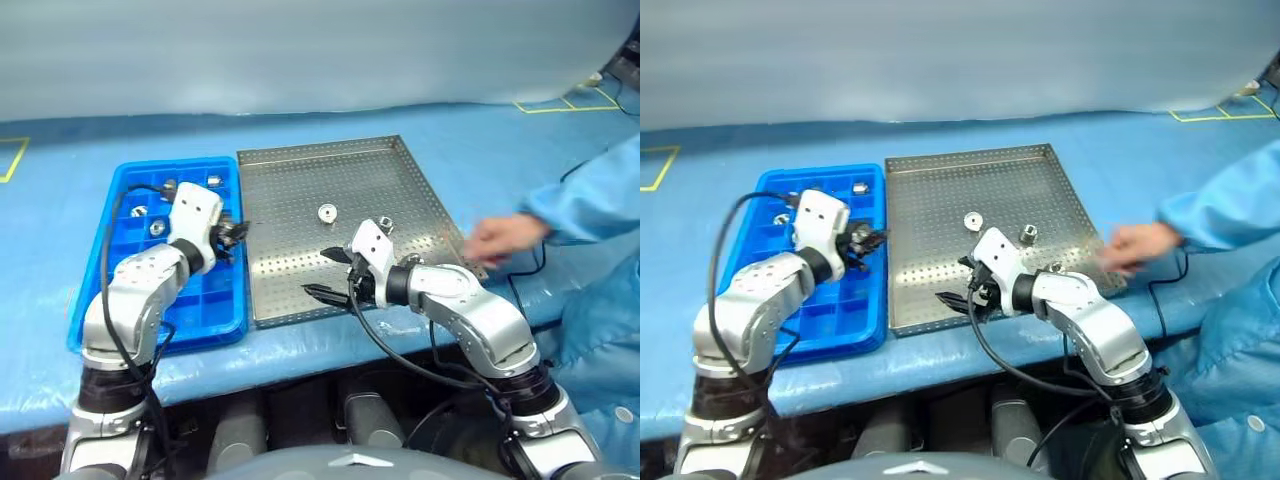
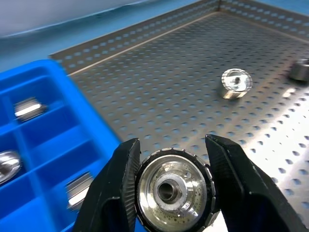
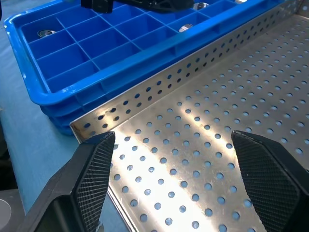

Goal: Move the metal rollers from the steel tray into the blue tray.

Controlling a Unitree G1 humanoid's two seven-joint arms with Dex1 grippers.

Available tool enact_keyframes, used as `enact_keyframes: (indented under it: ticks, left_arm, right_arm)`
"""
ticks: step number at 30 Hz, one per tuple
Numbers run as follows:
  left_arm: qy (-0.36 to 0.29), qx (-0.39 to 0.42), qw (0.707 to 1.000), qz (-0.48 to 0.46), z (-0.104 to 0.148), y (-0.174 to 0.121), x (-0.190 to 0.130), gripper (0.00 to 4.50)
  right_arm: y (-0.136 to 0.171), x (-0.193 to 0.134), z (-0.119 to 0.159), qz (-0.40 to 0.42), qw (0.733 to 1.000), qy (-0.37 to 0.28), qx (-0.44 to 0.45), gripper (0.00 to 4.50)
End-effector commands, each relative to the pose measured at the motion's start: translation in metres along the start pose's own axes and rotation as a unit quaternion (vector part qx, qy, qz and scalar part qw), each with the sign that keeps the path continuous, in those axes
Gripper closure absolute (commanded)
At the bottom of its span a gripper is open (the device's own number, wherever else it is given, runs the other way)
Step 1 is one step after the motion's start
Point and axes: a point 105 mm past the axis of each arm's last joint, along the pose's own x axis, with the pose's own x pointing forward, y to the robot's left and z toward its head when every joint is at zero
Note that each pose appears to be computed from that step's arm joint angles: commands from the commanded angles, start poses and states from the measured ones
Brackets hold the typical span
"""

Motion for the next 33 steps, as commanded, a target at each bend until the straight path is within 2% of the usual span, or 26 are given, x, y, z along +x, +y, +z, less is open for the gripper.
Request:
enact_keyframes:
  ticks: [1, 9, 18, 23, 30, 33]
  left_arm:
    - [-0.025, -0.003, 0.995, 0.096, 0.012, 0.026, -0.013, 2.63]
    - [0.010, -0.020, 0.974, 0.224, -0.006, 0.059, -0.019, 2.63]
    - [0.027, -0.040, 0.958, 0.284, -0.020, 0.075, -0.017, 2.63]
    - [0.018, -0.050, 0.957, 0.284, -0.020, 0.078, -0.007, 2.63]
    - [-0.016, -0.059, 0.957, 0.283, -0.005, 0.075, 0.003, 0.40]
    - [-0.043, -0.066, 0.964, 0.253, 0.004, 0.064, 0.007, 0.40]
  right_arm:
    - [-0.004, 0.002, 0.006, -0.005, 1.000, -0.007, -0.013, 0.43]
    - [-0.005, 0.004, 0.008, -0.013, 1.000, -0.011, -0.008, 0.43]
    - [-0.008, -0.001, 0.007, -0.033, 0.999, -0.010, -0.008, 0.43]
    - [-0.005, -0.001, 0.015, -0.033, 0.999, -0.025, -0.016, 0.43]
    - [0.000, -0.001, 0.016, -0.033, 0.999, -0.029, -0.021, 0.43]
    - [-0.002, -0.002, 0.016, -0.043, 0.998, -0.028, -0.022, 0.43]
